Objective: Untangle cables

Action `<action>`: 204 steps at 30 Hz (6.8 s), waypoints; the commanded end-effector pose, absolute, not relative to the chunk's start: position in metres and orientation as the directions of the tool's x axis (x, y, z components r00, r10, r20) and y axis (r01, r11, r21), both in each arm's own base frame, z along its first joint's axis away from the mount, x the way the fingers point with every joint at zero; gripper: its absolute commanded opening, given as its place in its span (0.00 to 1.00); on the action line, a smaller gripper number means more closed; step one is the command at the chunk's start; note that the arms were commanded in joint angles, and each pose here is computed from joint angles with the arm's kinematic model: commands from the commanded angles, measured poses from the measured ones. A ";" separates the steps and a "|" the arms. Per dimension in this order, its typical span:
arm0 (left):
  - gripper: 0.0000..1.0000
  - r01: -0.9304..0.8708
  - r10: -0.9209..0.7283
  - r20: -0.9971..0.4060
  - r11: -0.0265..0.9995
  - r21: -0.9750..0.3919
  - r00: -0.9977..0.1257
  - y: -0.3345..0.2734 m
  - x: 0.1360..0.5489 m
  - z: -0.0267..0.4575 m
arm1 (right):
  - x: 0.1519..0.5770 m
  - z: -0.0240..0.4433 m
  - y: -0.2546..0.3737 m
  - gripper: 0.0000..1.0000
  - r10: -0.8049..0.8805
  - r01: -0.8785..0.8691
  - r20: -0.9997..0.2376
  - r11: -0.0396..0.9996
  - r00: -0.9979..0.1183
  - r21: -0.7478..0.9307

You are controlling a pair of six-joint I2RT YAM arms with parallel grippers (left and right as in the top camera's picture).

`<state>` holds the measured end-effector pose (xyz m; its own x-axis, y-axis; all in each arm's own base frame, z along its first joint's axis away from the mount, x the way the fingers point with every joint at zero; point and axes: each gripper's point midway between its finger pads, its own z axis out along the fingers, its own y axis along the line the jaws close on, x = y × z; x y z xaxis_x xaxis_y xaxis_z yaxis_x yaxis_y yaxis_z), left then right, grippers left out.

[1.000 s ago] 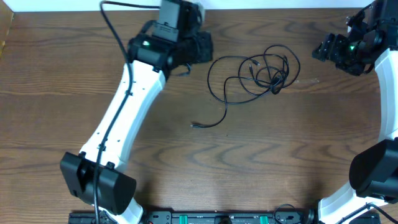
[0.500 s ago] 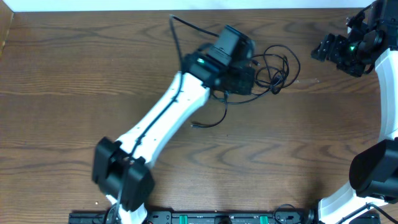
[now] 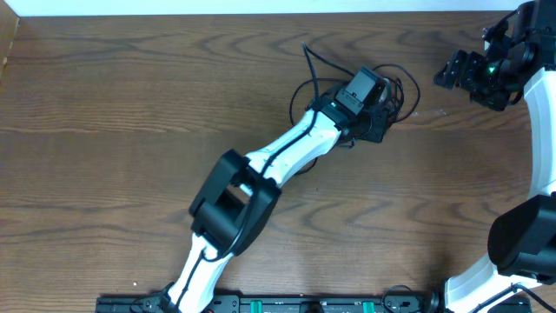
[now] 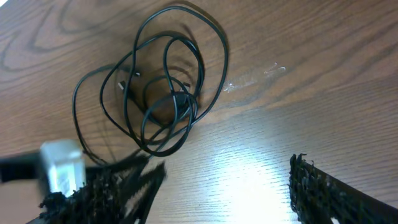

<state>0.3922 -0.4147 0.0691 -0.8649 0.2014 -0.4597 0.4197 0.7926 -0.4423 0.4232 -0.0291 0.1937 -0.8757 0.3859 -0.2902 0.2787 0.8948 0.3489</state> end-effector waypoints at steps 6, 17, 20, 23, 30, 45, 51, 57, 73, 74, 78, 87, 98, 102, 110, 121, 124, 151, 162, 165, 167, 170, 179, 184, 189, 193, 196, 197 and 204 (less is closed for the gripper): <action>0.50 0.414 0.127 -0.543 0.794 -0.445 -0.830 -0.428 0.423 0.044 | 0.421 0.191 -0.026 0.84 0.381 0.277 -0.274 0.894 -0.883 0.352; 0.11 0.374 0.098 -0.580 0.847 -0.378 -0.808 -0.416 0.439 0.035 | 0.421 0.190 -0.025 0.84 0.377 0.272 -0.275 0.896 -0.884 0.352; 0.08 0.360 0.119 -0.543 0.860 -0.362 -0.831 -0.407 0.428 0.045 | 0.421 0.191 -0.024 0.85 0.377 0.271 -0.276 0.896 -0.884 0.353; 0.08 0.362 0.131 -0.529 0.859 -0.361 -0.839 -0.399 0.417 0.073 | 0.421 0.192 -0.018 0.85 0.372 0.256 -0.269 0.888 -0.888 0.381; 0.08 0.491 0.170 -0.581 0.742 -0.457 -0.796 -0.390 0.370 0.201 | 0.422 0.202 0.032 0.85 0.226 0.061 -0.290 0.873 -0.930 0.484; 0.08 0.461 0.161 -0.533 0.736 -0.496 -0.831 -0.350 0.355 0.234 | 0.416 0.223 0.090 0.86 0.035 -0.213 -0.373 0.770 -0.927 0.601; 0.08 0.387 0.124 -0.507 0.803 -0.454 -0.853 -0.320 0.371 0.223 | 0.410 0.225 0.094 0.90 -0.050 -0.313 -0.422 0.750 -0.905 0.583; 0.08 0.377 0.115 -0.495 0.797 -0.471 -0.861 -0.315 0.373 0.223 | 0.397 0.220 0.109 0.91 -0.138 -0.375 -0.417 0.735 -0.898 0.564; 0.08 0.393 0.116 -0.492 0.765 -0.510 -0.863 -0.320 0.371 0.229 | 0.393 0.202 0.140 0.87 -0.198 -0.356 -0.360 0.819 -0.912 0.450; 0.08 0.387 0.105 -0.493 0.765 -0.515 -0.863 -0.320 0.373 0.230 | 0.393 0.201 0.141 0.86 -0.192 -0.346 -0.354 0.823 -0.916 0.449; 0.08 0.372 0.052 -0.499 0.734 -0.569 -0.865 -0.321 0.383 0.241 | 0.394 0.198 0.142 0.82 -0.126 -0.272 -0.317 0.837 -0.940 0.475; 0.08 0.296 -0.107 -0.503 0.697 -0.653 -0.858 -0.320 0.408 0.263 | 0.396 0.183 0.163 0.81 0.010 -0.148 -0.238 0.758 -0.971 0.635; 0.08 0.266 -0.141 -0.482 0.686 -0.677 -0.865 -0.322 0.410 0.266 | 0.417 0.183 0.173 0.78 0.142 -0.063 -0.225 0.700 -0.964 0.712; 0.08 0.264 -0.148 -0.482 0.683 -0.682 -0.863 -0.322 0.411 0.267 | 0.424 0.188 0.179 0.78 0.175 -0.051 -0.231 0.684 -0.957 0.728; 0.08 0.264 -0.192 -0.492 0.652 -0.711 -0.849 -0.325 0.416 0.282 | 0.421 0.169 0.181 0.73 0.188 -0.006 -0.226 0.755 -0.956 0.655; 0.08 0.346 -0.263 -0.606 0.625 -0.700 -0.751 -0.288 0.424 0.343 | 0.423 0.128 0.136 0.68 0.336 0.192 -0.170 0.810 -0.926 0.554; 0.08 0.315 -0.289 -0.614 0.656 -0.686 -0.735 -0.259 0.435 0.344 | 0.424 0.127 0.123 0.69 0.334 0.190 -0.178 0.815 -0.926 0.547; 0.08 0.196 -0.053 -0.414 0.821 -0.536 -0.909 -0.218 0.401 0.233 | 0.416 0.119 0.057 0.73 0.320 0.195 -0.181 0.847 -0.930 0.495; 0.27 0.383 0.178 -0.407 0.773 -0.505 -0.896 -0.299 0.387 0.171 | 0.413 0.118 0.057 0.77 0.306 0.188 -0.174 0.852 -0.936 0.489; 0.28 0.376 0.180 -0.389 0.769 -0.517 -0.903 -0.314 0.386 0.158 | 0.412 0.117 0.057 0.77 0.305 0.189 -0.171 0.852 -0.937 0.488; 0.28 0.366 0.182 -0.370 0.771 -0.522 -0.911 -0.320 0.385 0.149 | 0.411 0.117 0.056 0.78 0.297 0.182 -0.173 0.856 -0.939 0.483; 0.28 0.365 0.204 -0.343 0.775 -0.516 -0.917 -0.325 0.381 0.132 | 0.410 0.116 0.056 0.79 0.291 0.178 -0.173 0.860 -0.941 0.478; 0.29 0.447 0.305 -0.358 0.781 -0.437 -0.883 -0.321 0.396 0.084 | 0.407 0.115 0.054 0.80 0.286 0.180 -0.166 0.866 -0.944 0.467; 0.32 0.533 0.355 -0.416 0.699 -0.476 -0.837 -0.342 0.399 0.077 | 0.407 0.114 0.054 0.80 0.286 0.182 -0.166 0.868 -0.944 0.462; 0.40 0.568 0.346 -0.479 0.678 -0.467 -0.807 -0.352 0.412 0.076 | 0.406 0.114 0.054 0.80 0.287 0.186 -0.159 0.868 -0.945 0.461; 0.40 0.574 0.330 -0.521 0.700 -0.425 -0.788 -0.352 0.426 0.075 | 0.404 0.113 0.054 0.80 0.287 0.189 -0.153 0.868 -0.946 0.460; 0.08 0.569 0.326 -0.526 0.716 -0.405 -0.786 -0.349 0.429 0.074 | 0.404 0.113 0.054 0.80 0.287 0.189 -0.151 0.868 -0.946 0.460; 0.08 0.567 0.326 -0.525 0.719 -0.402 -0.786 -0.348 0.430 0.074 | 0.404 0.113 0.054 0.80 0.287 0.189 -0.151 0.867 -0.946 0.460; 0.07 0.469 0.248 -0.530 0.817 -0.336 -0.811 -0.314 0.446 0.110 | 0.401 0.116 0.064 0.79 0.235 0.130 -0.159 0.863 -0.959 0.489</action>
